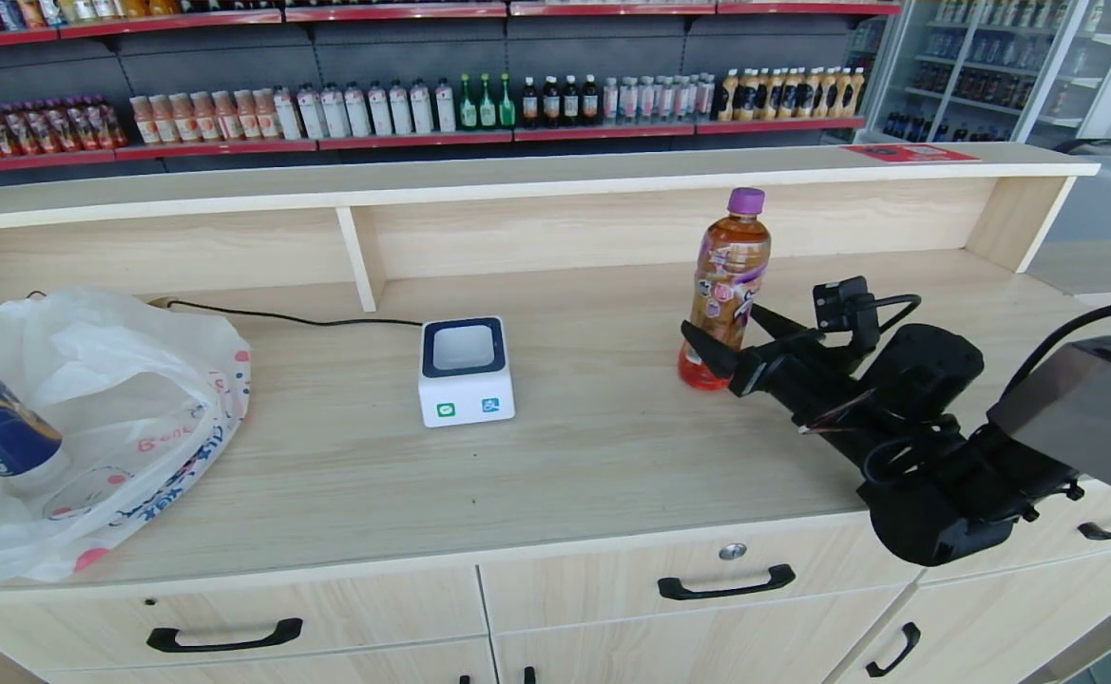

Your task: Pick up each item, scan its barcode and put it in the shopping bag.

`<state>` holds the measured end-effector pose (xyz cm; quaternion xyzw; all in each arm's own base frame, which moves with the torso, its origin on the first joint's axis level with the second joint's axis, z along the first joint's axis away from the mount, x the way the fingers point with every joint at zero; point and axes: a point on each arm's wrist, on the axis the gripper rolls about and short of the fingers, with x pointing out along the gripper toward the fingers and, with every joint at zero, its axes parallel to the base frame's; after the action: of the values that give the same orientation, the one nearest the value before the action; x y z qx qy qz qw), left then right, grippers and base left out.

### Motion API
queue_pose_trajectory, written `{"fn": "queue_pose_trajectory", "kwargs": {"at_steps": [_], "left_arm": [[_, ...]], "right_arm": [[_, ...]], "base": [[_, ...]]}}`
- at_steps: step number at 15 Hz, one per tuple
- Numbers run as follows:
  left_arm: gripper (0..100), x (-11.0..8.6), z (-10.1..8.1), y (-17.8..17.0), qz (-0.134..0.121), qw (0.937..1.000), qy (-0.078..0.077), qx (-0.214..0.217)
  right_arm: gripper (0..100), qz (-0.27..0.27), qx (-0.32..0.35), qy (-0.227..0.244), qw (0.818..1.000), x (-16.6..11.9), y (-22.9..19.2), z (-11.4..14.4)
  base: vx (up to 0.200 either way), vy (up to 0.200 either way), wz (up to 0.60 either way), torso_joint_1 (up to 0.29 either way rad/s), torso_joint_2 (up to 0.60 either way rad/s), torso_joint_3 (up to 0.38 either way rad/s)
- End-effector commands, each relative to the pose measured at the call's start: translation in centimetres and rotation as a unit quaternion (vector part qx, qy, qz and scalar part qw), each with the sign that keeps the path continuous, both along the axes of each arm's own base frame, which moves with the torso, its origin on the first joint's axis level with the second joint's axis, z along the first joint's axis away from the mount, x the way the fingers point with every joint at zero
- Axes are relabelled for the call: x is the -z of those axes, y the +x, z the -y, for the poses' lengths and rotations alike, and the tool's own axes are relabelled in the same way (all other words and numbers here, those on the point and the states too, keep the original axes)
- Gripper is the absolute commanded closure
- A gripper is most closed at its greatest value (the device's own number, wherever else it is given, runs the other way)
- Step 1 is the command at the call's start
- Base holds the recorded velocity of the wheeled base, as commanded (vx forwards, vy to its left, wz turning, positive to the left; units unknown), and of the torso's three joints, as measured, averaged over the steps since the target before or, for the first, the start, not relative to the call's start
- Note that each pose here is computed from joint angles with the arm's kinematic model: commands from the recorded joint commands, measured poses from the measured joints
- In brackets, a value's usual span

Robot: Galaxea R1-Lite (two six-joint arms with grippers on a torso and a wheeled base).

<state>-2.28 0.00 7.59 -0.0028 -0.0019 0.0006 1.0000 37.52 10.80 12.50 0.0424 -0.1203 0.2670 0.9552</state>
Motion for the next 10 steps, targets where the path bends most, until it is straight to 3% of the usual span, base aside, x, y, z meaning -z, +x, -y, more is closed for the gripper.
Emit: {"fn": "queue_pose_trajectory", "kwargs": {"at_steps": [1,10], "left_arm": [[0,0.0,0.0,0.0,0.000,1.0000,0.000,0.000],[0,0.0,0.0,0.0,0.000,1.0000,0.000,0.000]], "right_arm": [[0,0.005,-0.002,0.001,1.000,-0.4,0.7,-0.2],[0,-0.004,-0.006,-0.005,1.000,-1.9,2.3,-0.7]], "base": [[0.000,0.000,0.00,0.000,0.00,0.000],[0.000,0.000,0.00,0.000,0.00,0.000]]}}
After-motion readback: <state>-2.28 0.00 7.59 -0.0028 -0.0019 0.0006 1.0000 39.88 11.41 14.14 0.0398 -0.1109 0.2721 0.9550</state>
